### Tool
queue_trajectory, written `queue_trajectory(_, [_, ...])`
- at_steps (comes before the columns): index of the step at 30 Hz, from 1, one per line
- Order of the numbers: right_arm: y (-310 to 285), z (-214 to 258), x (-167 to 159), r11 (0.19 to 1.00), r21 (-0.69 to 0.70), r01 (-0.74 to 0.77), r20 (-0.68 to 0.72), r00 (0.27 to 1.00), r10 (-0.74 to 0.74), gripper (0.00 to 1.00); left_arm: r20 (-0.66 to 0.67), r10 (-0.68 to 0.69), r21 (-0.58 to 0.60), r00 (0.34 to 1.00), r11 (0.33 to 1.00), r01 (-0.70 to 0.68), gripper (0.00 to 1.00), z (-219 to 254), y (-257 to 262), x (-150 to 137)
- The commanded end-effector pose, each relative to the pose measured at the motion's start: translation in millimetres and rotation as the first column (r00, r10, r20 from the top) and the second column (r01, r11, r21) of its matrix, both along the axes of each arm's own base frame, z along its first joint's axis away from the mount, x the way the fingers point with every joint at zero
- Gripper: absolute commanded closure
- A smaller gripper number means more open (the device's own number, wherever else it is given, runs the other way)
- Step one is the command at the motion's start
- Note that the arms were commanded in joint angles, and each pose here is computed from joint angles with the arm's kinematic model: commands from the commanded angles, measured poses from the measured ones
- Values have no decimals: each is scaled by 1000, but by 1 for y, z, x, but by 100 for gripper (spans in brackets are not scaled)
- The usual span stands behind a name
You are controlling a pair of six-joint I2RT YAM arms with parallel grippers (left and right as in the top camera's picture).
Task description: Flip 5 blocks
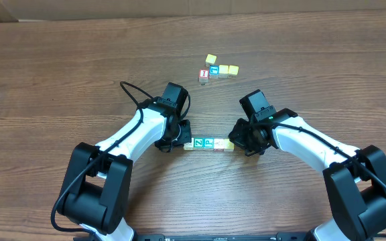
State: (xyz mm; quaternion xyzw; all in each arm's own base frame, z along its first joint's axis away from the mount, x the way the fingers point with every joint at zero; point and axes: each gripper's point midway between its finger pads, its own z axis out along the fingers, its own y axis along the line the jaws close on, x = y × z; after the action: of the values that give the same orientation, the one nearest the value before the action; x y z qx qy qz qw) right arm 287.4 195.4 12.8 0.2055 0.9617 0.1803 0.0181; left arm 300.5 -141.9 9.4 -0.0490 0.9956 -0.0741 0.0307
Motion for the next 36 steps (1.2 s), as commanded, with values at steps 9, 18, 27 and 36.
queue_trajectory(9, [15, 0, -12, 999, 47, -13, -40, 999, 14, 96, -3, -87, -6, 996, 996, 87, 96, 1, -6, -1])
queue_trajectory(18, [33, -1, -29, 999, 47, -11, -76, 997, 15, 96, 13, -112, -7, 994, 994, 112, 96, 3, -7, 3])
queue_trajectory(27, [40, -3, -50, 995, 27, 98, -182, 979, -92, 96, 48, -118, -12, 992, 993, 118, 96, 4, -10, 11])
queue_trajectory(36, [49, -1, -65, 986, 33, 165, -265, 952, -150, 96, 89, -119, -24, 989, 992, 122, 96, 6, -13, 20])
